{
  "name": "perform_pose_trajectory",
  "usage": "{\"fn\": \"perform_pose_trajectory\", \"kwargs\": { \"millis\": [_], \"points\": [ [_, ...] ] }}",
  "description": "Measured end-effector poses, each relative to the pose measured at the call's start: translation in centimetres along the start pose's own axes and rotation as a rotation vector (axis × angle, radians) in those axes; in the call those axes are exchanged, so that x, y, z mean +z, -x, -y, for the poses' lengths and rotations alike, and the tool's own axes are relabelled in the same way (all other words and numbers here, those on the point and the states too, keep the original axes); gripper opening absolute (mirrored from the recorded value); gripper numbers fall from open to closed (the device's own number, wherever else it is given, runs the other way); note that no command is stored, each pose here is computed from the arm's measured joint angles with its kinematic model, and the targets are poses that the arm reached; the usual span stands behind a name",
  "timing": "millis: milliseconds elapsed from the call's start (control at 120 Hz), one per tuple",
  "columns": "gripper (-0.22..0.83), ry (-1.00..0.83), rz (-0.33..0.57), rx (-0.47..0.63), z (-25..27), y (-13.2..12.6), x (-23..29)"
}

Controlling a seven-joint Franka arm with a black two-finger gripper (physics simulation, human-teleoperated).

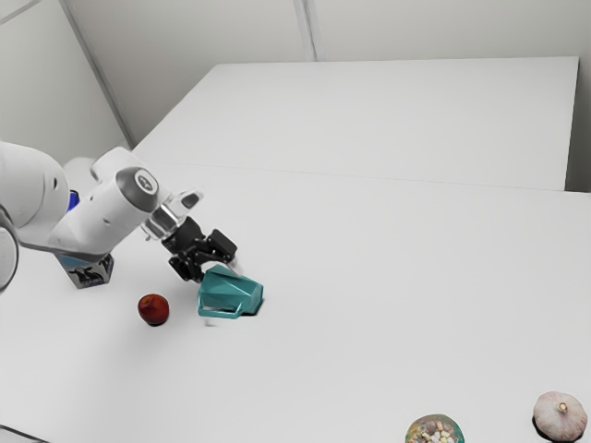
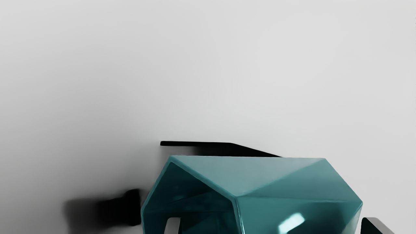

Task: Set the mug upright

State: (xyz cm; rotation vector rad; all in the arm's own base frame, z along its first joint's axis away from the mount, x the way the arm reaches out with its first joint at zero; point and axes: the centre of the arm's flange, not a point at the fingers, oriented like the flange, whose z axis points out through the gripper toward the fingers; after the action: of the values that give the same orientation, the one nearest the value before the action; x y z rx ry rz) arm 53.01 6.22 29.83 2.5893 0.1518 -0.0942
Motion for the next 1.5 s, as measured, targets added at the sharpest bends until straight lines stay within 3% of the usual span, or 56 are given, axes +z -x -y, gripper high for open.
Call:
{"fn": "perform_pose_trajectory", "kwargs": {
  "millis": [258,958,1258,1500],
  "points": [
    [0.53,0.046,-0.032,0.035,0.4,0.2,0.6],
    [-0.08,0.153,-0.114,0.121,-1.9,-0.2,-0.4],
    [-0.16,0.168,-0.149,0.176,-4.1,-0.6,-2.0],
    [-0.17,0.043,-0.146,0.349,-8.6,-2.4,-4.8]
  ]
}}
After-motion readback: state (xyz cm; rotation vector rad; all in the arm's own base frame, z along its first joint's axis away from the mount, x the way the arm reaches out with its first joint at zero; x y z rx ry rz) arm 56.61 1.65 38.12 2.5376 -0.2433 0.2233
